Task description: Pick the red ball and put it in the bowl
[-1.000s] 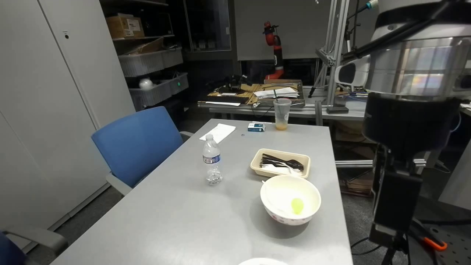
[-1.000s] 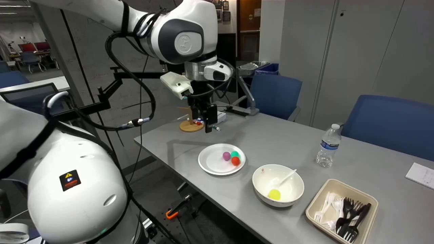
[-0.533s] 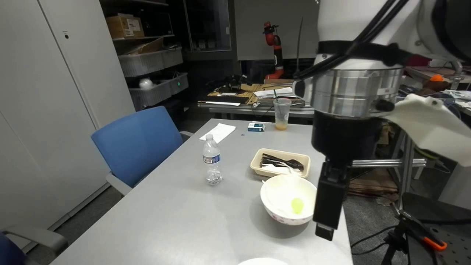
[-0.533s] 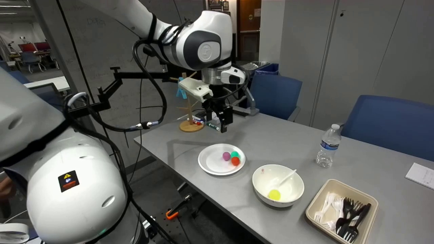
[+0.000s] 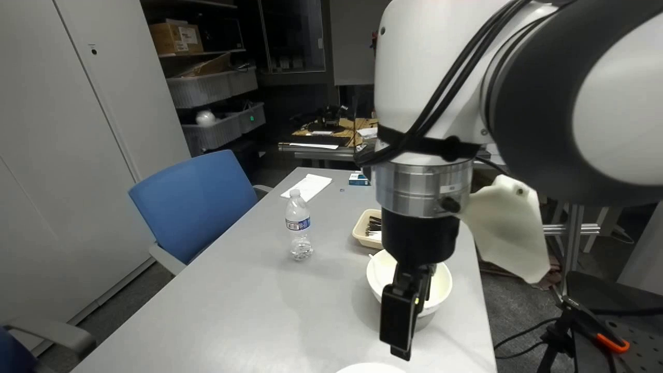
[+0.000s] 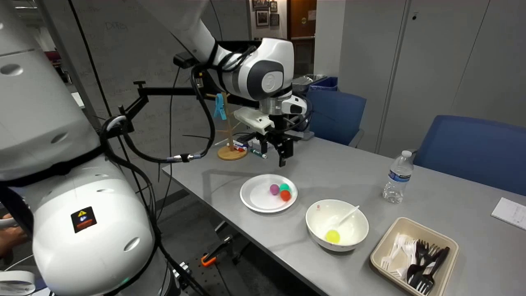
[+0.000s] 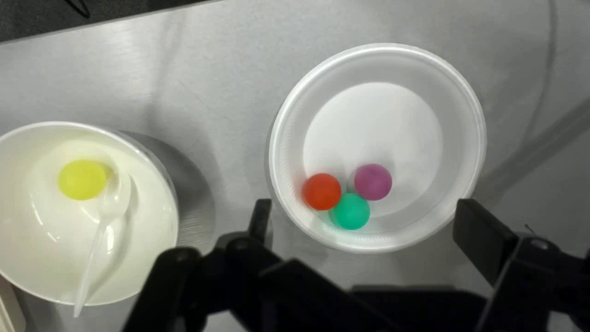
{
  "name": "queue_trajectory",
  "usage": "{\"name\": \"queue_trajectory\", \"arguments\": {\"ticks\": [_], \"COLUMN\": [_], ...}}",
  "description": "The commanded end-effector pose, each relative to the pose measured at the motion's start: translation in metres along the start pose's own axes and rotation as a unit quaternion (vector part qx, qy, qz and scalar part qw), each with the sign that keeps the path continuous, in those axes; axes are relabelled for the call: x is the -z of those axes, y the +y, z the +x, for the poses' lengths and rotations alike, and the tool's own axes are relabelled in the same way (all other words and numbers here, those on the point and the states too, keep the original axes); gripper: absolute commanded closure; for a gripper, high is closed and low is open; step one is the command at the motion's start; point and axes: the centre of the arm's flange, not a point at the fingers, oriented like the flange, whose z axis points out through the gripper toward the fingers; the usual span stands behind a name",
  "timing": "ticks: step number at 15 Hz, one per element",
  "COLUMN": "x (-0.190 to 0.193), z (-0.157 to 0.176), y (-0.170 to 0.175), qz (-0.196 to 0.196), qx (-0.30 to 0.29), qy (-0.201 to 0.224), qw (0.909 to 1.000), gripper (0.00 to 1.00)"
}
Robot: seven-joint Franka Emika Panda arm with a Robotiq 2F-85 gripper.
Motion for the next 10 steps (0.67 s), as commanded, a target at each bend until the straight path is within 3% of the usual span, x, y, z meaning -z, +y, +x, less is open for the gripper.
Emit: {"name": "queue_trajectory", "arguments": {"ticks": [1, 10], "x": [-0.025, -0.081], "z": [0.027, 0.040], "y": [-0.010, -0.010], "qz": [0.001, 0.008], "qx": [0.012, 0.019], "qy": [0.009, 0.004], "qw": [0.9999, 0.9998], "gripper": [0.00, 0.00]}}
